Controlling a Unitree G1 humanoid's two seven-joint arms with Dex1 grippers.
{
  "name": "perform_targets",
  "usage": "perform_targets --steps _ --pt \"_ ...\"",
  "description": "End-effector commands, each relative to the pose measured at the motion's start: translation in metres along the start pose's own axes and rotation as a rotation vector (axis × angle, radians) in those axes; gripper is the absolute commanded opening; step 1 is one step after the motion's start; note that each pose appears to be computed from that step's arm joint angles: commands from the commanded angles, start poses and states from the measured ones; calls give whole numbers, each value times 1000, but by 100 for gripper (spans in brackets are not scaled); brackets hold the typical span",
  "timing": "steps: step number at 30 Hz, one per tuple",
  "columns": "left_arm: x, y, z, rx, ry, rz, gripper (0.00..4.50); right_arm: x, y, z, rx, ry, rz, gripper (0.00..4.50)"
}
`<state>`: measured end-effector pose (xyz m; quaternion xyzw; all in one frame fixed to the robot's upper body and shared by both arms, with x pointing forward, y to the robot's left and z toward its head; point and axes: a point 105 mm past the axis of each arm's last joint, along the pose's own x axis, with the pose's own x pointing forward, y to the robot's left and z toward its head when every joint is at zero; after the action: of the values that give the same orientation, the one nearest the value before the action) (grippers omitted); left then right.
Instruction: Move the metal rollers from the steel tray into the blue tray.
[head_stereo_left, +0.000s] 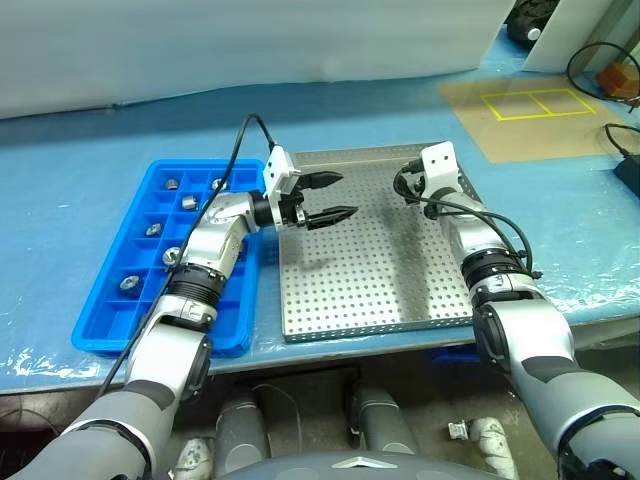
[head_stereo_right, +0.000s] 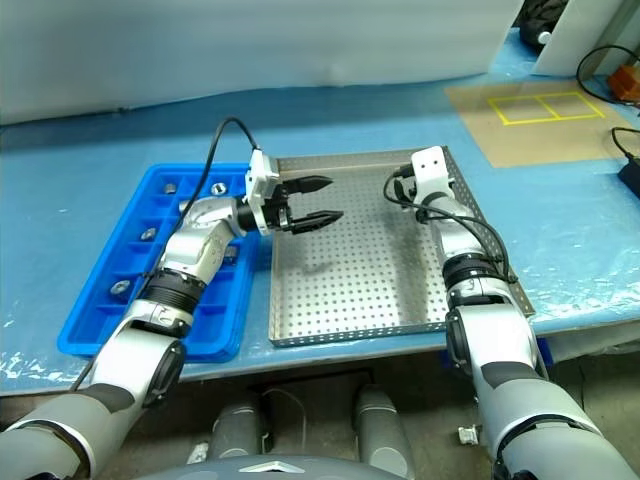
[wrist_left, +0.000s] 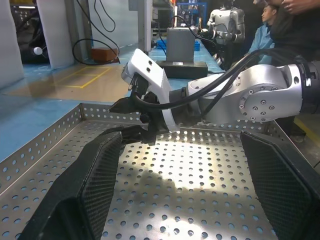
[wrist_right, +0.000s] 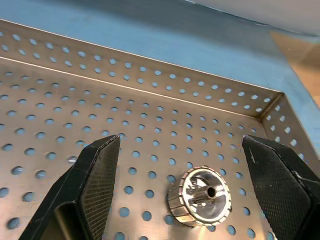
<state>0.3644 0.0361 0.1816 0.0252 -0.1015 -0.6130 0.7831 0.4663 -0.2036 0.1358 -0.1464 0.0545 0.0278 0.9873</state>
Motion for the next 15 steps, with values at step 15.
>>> perform_targets --steps 15 --pt "-19 -7 3 33 1 50 402 1 -19 -19 210 93 -169 399"
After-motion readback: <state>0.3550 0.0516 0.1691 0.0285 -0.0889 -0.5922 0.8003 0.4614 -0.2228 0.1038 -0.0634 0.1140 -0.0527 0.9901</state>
